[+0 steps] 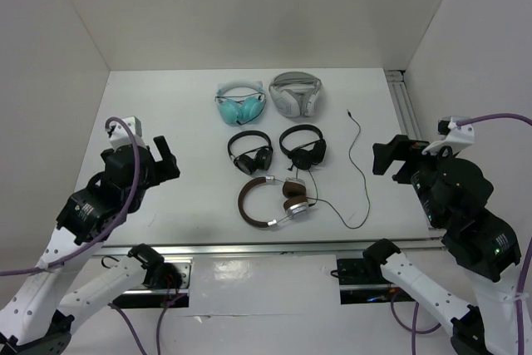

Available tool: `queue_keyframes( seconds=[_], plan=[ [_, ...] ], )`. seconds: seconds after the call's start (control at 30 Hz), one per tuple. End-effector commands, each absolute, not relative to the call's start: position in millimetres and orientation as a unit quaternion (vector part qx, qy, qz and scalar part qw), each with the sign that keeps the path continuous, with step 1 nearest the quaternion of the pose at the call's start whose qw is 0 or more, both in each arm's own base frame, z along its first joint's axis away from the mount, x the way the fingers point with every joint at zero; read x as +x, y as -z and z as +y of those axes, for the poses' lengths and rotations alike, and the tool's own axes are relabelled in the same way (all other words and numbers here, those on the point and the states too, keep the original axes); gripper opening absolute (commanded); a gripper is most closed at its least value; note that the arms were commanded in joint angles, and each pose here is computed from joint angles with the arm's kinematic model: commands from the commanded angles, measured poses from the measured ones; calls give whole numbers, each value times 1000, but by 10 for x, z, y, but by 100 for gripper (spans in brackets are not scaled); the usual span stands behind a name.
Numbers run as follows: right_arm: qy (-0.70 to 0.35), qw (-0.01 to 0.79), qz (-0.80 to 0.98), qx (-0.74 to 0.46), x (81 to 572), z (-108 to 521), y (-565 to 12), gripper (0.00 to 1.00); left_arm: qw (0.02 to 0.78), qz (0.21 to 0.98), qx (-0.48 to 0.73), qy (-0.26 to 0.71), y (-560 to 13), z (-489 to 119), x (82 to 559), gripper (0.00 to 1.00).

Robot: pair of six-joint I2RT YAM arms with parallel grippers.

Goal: Wrap the headphones

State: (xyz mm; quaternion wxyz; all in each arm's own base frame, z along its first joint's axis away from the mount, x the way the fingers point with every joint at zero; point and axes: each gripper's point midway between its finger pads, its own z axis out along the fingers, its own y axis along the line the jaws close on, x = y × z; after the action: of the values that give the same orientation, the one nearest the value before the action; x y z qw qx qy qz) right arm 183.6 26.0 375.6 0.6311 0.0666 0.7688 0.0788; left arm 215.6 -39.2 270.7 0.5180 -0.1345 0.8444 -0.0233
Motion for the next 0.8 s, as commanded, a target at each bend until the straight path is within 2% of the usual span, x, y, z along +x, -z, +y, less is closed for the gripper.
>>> queue_keyframes(
  seconds=[0.0, 0.17, 0.27, 0.33, 0.47, 0.53, 0.67, 0.77],
  plan=[
    [-91, 637, 763, 65, 1811, 280, -3804, 100, 531, 831, -164, 28, -2720, -345, 2160, 100],
    [-97, 635, 765, 53, 1804, 321, -3800, 100, 538, 819, -194, 54, -2713, -325, 2086, 100],
    [-103, 634, 765, 49, 1817, 355, -3788, 100, 537, 820, -170, 104, -2775, -536, 2125, 100],
    [-106, 629, 769, 42, 1825, 388, -3740, 100, 509, 837, -137, 149, -2666, -818, 2176, 100],
    [-119, 610, 783, 26, 1875, 516, -3584, 100, 421, 878, -87, 211, -2200, -1358, 2332, 100],
    [-126, 605, 786, 18, 1907, 579, -3517, 100, 383, 895, -88, 210, -1900, -1523, 2330, 100],
    [-138, 597, 790, 6, 1946, 675, -3499, 100, 367, 900, -76, 225, -1627, -1842, 2353, 100],
    [-135, 590, 796, -2, 1953, 693, -3460, 100, 343, 918, -64, 191, -1293, -1976, 2393, 100]
  ],
)
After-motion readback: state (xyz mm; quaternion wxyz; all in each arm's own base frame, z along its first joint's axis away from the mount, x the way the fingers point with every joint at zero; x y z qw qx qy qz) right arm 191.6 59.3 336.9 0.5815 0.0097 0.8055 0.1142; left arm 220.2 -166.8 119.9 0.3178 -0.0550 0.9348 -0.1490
